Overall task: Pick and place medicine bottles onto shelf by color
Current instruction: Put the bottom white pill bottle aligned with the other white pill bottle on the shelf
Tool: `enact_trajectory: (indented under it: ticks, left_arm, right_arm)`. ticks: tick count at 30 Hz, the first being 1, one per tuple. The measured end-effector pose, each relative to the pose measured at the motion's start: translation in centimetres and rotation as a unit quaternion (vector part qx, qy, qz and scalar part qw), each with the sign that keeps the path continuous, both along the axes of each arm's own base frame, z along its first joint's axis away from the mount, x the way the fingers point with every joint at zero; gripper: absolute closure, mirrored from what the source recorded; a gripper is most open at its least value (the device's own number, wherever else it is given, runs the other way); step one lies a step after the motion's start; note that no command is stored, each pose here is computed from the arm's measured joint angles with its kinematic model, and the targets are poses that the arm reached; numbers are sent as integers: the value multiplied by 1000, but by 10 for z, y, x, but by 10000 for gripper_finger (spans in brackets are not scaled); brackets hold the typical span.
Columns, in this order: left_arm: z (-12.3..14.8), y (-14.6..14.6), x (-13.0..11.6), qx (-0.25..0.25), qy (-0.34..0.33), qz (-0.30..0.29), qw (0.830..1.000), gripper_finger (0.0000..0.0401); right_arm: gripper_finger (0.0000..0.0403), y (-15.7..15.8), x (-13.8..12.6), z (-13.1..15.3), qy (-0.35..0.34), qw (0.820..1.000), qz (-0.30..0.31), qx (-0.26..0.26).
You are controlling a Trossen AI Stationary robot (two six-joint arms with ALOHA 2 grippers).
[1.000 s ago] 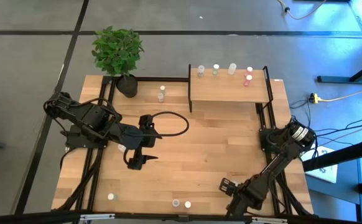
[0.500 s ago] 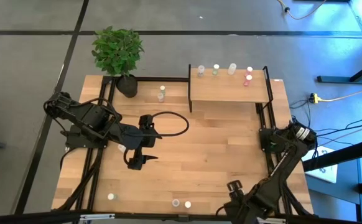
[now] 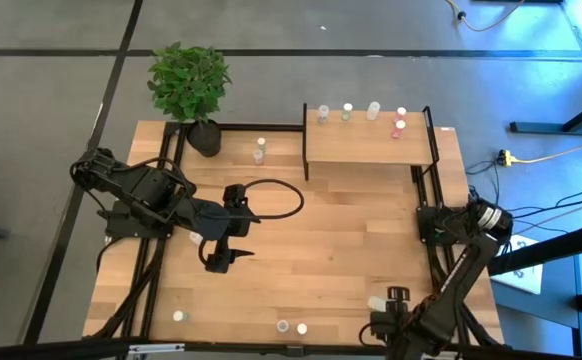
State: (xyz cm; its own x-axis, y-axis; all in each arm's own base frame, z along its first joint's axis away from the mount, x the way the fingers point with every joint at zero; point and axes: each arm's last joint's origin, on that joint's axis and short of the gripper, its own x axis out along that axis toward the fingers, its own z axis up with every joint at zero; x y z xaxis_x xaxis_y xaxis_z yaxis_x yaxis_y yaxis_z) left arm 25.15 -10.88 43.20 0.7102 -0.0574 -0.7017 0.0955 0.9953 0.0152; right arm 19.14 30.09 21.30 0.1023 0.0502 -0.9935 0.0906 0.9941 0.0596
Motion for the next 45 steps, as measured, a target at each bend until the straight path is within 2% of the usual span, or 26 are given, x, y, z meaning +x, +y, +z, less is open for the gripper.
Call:
enact_trajectory:
  ticks: [4, 8, 14, 18, 21, 45]
  left_arm:
    - [0, 0, 0, 0, 0, 0, 1000, 67]
    - [0, 0, 0, 0, 0, 0, 1000, 67]
    - [0, 0, 0, 2, -1, -2, 1000, 67]
    - [1, -1, 1, 10, -8, -13, 1000, 67]
    - [2, -1, 2, 14, -17, -20, 1000, 67]
    - [2, -1, 2, 14, -18, -21, 1000, 67]
  right_arm:
    - [185, -1, -9, -1, 9, 998, -52, -24]
    - [185, -2, -15, -1, -28, 995, -81, -58]
    - [185, -8, -18, -14, -17, 993, -82, -77]
    - [185, -12, -23, -33, 17, 995, -77, -63]
    - [185, -12, -23, -41, 15, 996, -77, -53]
    - [185, -17, -24, -52, -15, 994, -80, -68]
